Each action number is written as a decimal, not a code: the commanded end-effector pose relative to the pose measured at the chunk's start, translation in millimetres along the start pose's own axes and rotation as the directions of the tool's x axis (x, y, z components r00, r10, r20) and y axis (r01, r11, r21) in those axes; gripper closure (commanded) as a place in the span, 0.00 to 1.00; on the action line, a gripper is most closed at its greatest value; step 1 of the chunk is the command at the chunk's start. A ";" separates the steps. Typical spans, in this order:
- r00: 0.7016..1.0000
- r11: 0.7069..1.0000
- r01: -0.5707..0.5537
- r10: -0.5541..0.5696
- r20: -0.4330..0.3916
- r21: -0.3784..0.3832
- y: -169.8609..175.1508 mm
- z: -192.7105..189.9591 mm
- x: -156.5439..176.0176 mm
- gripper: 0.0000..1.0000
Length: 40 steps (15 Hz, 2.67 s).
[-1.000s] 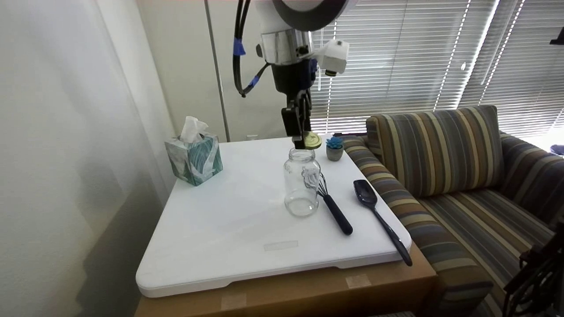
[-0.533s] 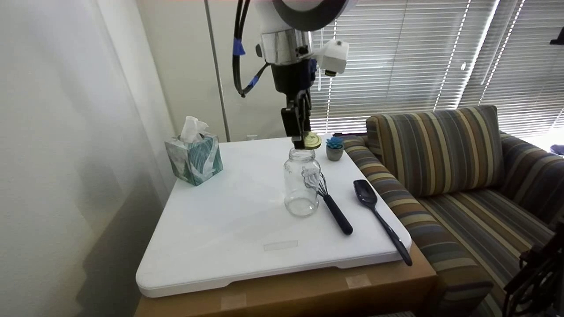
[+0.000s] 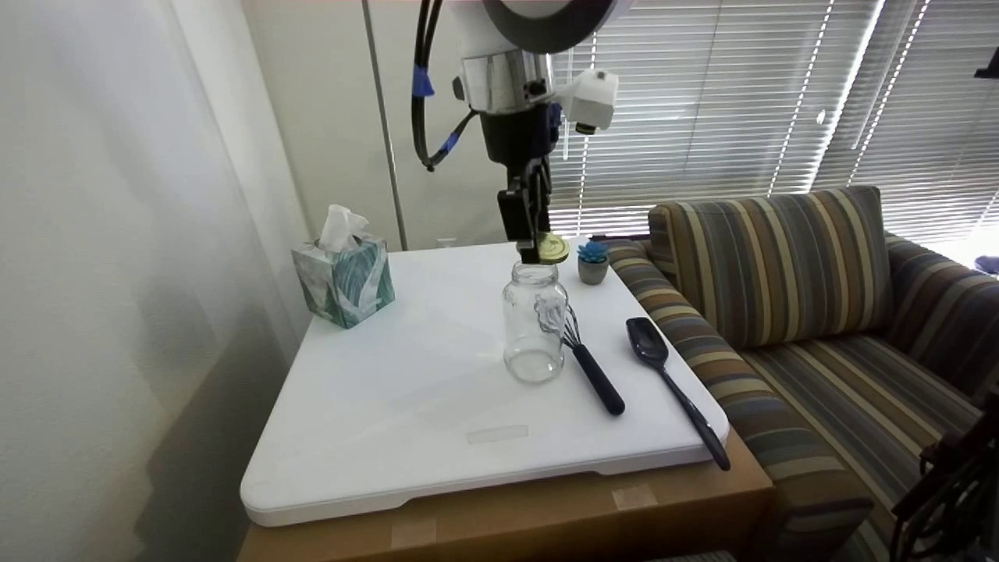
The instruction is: Put the lid on the bottle
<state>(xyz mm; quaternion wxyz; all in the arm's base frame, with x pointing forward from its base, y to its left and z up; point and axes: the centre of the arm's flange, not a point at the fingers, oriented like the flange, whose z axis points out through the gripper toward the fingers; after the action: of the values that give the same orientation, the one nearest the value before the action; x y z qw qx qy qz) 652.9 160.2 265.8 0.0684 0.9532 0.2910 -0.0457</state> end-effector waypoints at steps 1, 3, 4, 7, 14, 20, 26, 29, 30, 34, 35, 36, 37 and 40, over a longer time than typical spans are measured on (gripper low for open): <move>1.000 1.000 0.000 0.000 0.000 0.000 0.0 0.0 0.0 0.28; 1.000 1.000 0.006 -0.006 0.006 0.004 -2.6 -3.1 -4.3 0.53; 1.000 1.000 -0.001 0.001 0.011 0.006 -7.9 -5.0 -11.5 0.53; 0.999 1.000 -0.001 0.001 0.041 0.014 -35.9 2.2 -40.3 0.53; 0.993 1.000 -0.012 0.009 0.118 0.021 -123.5 26.8 -133.1 0.53; 0.997 0.995 -0.074 0.076 0.027 -0.062 -82.7 16.6 -55.1 0.53; 0.988 0.986 -0.147 0.143 -0.063 -0.076 -28.9 -14.5 -34.9 0.28; 0.988 0.986 -0.148 0.143 -0.062 -0.074 -26.9 -9.0 -27.8 0.53; 0.987 0.985 -0.152 0.148 -0.062 -0.078 -35.8 -8.4 -36.5 0.53; 0.986 0.984 -0.165 0.163 -0.037 -0.069 -68.2 -15.5 -75.3 0.53; 0.985 0.983 -0.171 0.169 -0.032 -0.068 -78.4 -16.7 -86.4 0.53; 0.986 0.983 -0.167 0.166 -0.028 -0.069 -91.4 -19.4 -99.9 0.53; 0.986 0.984 -0.166 0.165 -0.028 -0.069 -105.9 -23.0 -114.4 0.53; 0.985 0.983 -0.170 0.169 -0.028 -0.070 -151.1 -36.8 -154.3 0.53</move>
<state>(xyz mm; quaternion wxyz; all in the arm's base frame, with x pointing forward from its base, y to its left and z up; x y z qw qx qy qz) 512.3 202.3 284.3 0.1072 0.9707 0.2134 -0.0269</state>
